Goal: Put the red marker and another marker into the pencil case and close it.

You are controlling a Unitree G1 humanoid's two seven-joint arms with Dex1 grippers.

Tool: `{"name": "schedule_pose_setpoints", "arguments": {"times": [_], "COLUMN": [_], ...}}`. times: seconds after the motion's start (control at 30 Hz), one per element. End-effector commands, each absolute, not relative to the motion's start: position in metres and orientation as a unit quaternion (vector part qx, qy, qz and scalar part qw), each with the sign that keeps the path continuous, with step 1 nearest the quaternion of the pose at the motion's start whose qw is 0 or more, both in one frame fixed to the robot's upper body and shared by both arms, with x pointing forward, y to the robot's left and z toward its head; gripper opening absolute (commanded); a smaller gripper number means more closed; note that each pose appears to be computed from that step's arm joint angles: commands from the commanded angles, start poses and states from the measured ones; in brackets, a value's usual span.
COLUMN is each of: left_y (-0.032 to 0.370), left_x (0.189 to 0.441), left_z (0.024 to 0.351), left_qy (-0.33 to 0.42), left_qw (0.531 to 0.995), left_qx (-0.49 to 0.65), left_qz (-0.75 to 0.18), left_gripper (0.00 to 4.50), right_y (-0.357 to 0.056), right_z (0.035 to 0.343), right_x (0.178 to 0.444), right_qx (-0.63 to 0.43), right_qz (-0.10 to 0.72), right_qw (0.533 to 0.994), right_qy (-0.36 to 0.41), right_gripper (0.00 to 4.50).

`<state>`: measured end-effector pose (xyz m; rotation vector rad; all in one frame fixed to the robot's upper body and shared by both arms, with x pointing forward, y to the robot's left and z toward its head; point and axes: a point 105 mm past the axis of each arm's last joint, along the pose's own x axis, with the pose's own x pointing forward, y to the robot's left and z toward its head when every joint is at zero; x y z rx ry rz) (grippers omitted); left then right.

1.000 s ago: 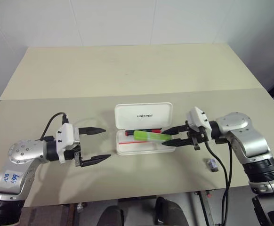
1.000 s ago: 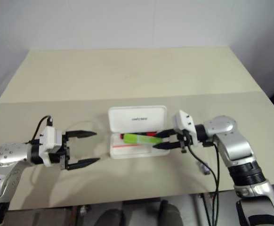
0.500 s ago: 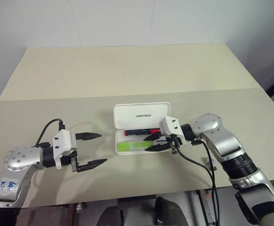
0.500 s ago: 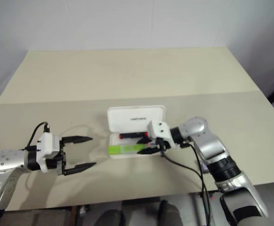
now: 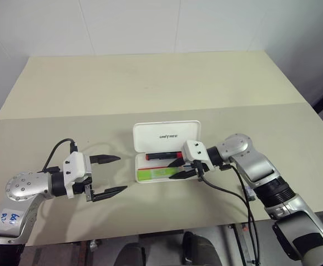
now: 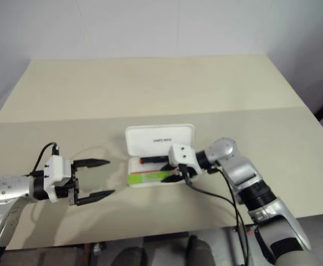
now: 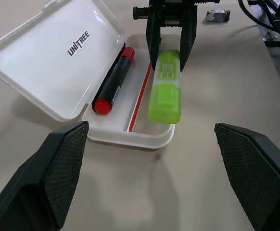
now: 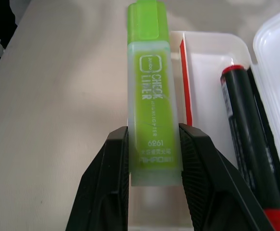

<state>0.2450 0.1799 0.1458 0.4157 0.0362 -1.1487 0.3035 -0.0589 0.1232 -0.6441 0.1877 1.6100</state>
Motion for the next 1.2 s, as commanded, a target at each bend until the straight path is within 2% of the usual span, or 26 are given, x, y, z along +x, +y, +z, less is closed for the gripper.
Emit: {"name": "schedule_pose_setpoints", "arguments": {"times": [0.03,0.3,0.57,0.63,0.83,1.03,1.2], "left_y": [0.174,0.173,0.172,0.172,0.167,0.154,0.138], "left_x": [0.244,0.245,0.246,0.246,0.245,0.243,0.239], "left_z": [0.153,0.153,0.153,0.153,0.152,0.151,0.149], "left_qy": [-0.003,-0.005,-0.006,-0.007,-0.008,-0.016,-0.025], "left_qw": [0.814,0.814,0.813,0.813,0.809,0.799,0.791], "left_qx": [0.207,0.209,0.21,0.21,0.206,0.192,0.18], "left_qz": [-0.543,-0.542,-0.543,-0.543,-0.55,-0.57,-0.584], "left_gripper": [4.5,4.5,4.5,4.5,4.5,4.5,4.5], "right_y": [-0.059,-0.056,-0.053,-0.051,-0.045,-0.065,-0.09], "right_z": [0.134,0.134,0.138,0.141,0.158,0.171,0.184], "right_x": [0.307,0.312,0.311,0.31,0.303,0.284,0.275], "right_qx": [-0.297,-0.304,-0.304,-0.299,-0.271,-0.235,-0.214], "right_qz": [0.703,0.692,0.699,0.7,0.713,0.726,0.693], "right_qw": [0.644,0.652,0.646,0.647,0.646,0.646,0.688], "right_qy": [0.062,0.056,0.048,0.042,0.019,0.02,0.022], "right_gripper": [1.09,1.09,3.92,4.48,4.48,4.48,4.48]}}
